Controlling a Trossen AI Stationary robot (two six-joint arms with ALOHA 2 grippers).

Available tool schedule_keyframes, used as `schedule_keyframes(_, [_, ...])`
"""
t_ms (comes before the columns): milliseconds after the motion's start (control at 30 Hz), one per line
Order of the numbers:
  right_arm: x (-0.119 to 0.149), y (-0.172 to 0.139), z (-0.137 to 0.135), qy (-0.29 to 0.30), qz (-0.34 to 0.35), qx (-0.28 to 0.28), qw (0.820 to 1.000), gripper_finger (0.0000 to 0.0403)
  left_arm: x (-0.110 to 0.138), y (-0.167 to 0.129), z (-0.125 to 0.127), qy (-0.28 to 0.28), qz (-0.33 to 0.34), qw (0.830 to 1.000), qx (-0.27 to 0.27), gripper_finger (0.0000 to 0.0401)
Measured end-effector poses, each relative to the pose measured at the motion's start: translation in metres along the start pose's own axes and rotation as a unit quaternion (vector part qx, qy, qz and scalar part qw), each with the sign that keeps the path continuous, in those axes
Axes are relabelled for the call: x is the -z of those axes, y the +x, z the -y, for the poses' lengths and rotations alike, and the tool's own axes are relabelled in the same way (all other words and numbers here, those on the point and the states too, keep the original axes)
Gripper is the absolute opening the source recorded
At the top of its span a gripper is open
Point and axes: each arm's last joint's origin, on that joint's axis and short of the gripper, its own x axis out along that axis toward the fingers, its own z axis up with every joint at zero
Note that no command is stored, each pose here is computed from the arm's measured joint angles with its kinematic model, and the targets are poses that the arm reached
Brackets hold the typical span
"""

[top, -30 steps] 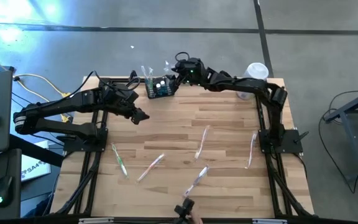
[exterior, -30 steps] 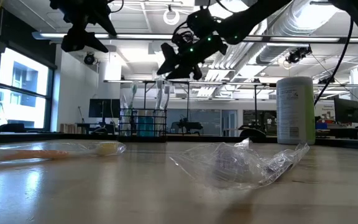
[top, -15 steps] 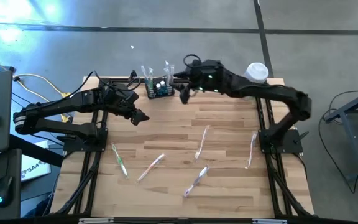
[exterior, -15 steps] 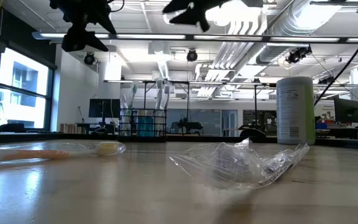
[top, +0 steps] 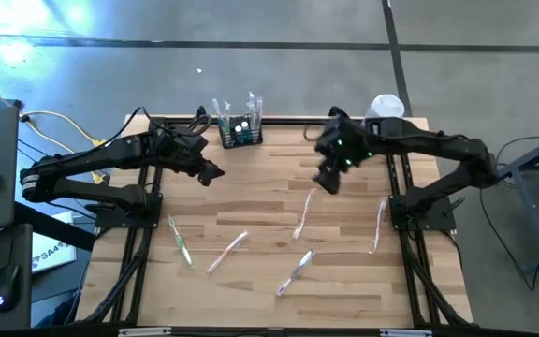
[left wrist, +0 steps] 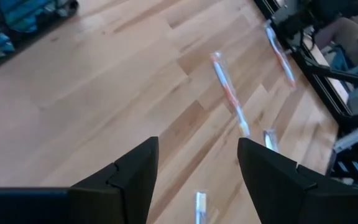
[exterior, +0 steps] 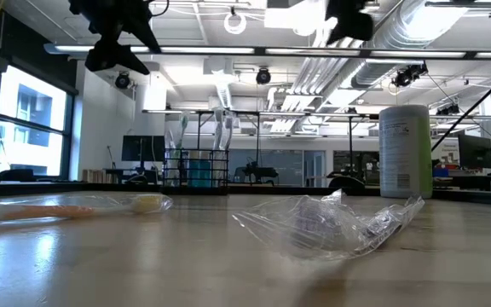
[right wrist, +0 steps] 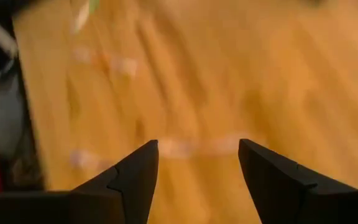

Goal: Pick & Place toothbrushing station
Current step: Put the right orange toothbrush into the black wire organizer

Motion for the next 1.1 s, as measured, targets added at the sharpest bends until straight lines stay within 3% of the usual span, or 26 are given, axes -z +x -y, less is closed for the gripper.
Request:
schedule_keyframes(67, [0.014,0.000,-0.003,0.049,-0.067,-0.002,0.997,0.0215,0.000,0.000,0.000,-0.003,0.006,1.000,-0.007,0.0216])
schedule_keyframes(167, [0.030,-0.001,-0.006,0.150,-0.157,0.003,0.976,0.0215,0.000,0.000,0.000,-0.003,0.007,1.000,-0.009,0.0216])
schedule_keyframes(267, [0.044,-0.002,-0.008,0.223,-0.218,0.053,0.949,0.0215,0.000,0.000,0.000,-0.003,0.008,1.000,-0.009,0.0216])
schedule_keyframes(333, [0.051,-0.005,-0.009,0.238,-0.239,0.088,0.937,0.0215,0.000,0.000,-0.001,0.000,0.008,1.000,-0.009,0.0216])
schedule_keyframes(533, [0.059,-0.003,-0.010,0.245,-0.221,0.127,0.935,0.0215,0.000,0.000,-0.001,0.023,0.008,1.000,-0.010,0.0216])
schedule_keyframes(833, [0.110,0.026,0.000,0.317,-0.276,0.194,0.886,0.0215,0.000,0.000,-0.001,0.024,0.008,1.000,-0.010,0.0216])
schedule_keyframes(933, [0.130,0.037,0.003,0.361,-0.264,0.215,0.868,0.0215,0.000,0.000,-0.001,0.025,0.008,1.000,-0.010,0.0216])
schedule_keyframes(1100, [0.159,0.056,0.008,0.414,-0.231,0.221,0.852,0.0215,0.000,0.000,-0.001,0.024,0.008,1.000,-0.011,0.0216])
